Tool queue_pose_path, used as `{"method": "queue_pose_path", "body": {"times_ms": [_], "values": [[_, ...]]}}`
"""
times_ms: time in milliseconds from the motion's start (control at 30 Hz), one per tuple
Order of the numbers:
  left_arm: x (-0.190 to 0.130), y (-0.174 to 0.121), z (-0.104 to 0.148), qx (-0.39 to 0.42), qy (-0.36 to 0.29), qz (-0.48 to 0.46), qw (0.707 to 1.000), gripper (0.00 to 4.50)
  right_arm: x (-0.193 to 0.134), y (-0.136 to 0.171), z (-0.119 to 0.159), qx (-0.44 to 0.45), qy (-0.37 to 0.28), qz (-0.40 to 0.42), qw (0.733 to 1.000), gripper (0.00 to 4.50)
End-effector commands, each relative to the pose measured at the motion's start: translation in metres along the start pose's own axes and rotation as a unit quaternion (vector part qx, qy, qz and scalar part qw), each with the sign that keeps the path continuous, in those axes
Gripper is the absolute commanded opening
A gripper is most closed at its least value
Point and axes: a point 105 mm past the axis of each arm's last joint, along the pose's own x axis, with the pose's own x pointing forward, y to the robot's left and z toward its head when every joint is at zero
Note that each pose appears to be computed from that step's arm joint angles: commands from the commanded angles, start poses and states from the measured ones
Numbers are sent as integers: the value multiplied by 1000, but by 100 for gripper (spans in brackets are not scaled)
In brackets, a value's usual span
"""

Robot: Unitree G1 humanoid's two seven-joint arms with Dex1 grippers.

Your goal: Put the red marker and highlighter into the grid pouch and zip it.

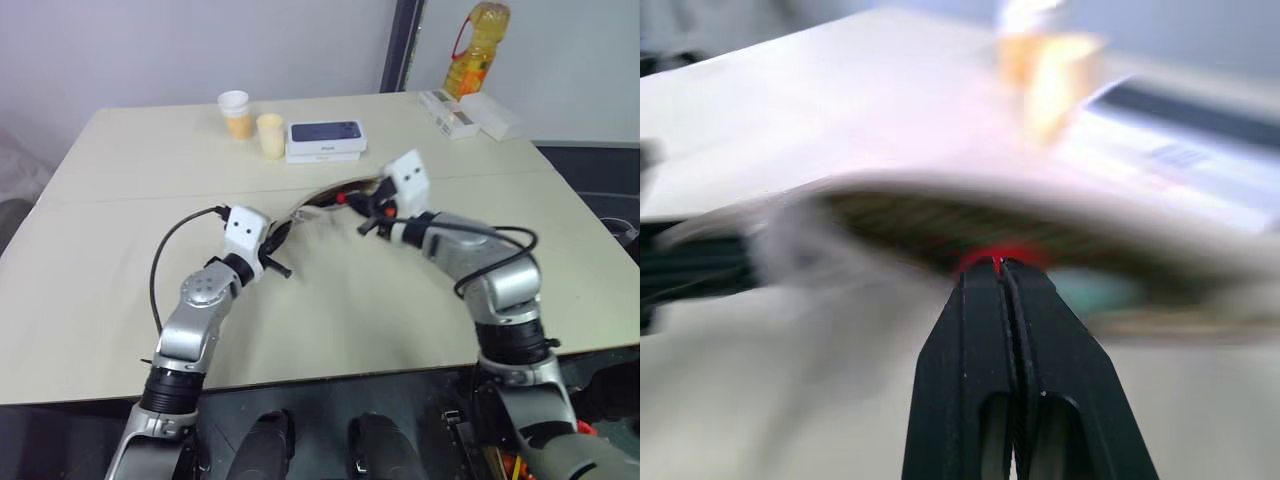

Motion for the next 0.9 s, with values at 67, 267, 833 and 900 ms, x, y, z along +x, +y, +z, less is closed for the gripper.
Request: {"method": "queue_pose_path", "body": {"times_ms": [67,267,833,900], "values": [[-7,8,7,49,-18,-2,999,0,-12,-26,17,-27,-18,-41,999,6],[-10,13,3,28,-17,9,999,0,-17,-13,6,-32,7,3,999,6],[10,-11,26,-179,-54,2,982,0,20,89,-28,46,19,112,992,383],[10,-13,26,-187,-54,-2,981,0,24,89,-27,46,14,103,993,383]]}}
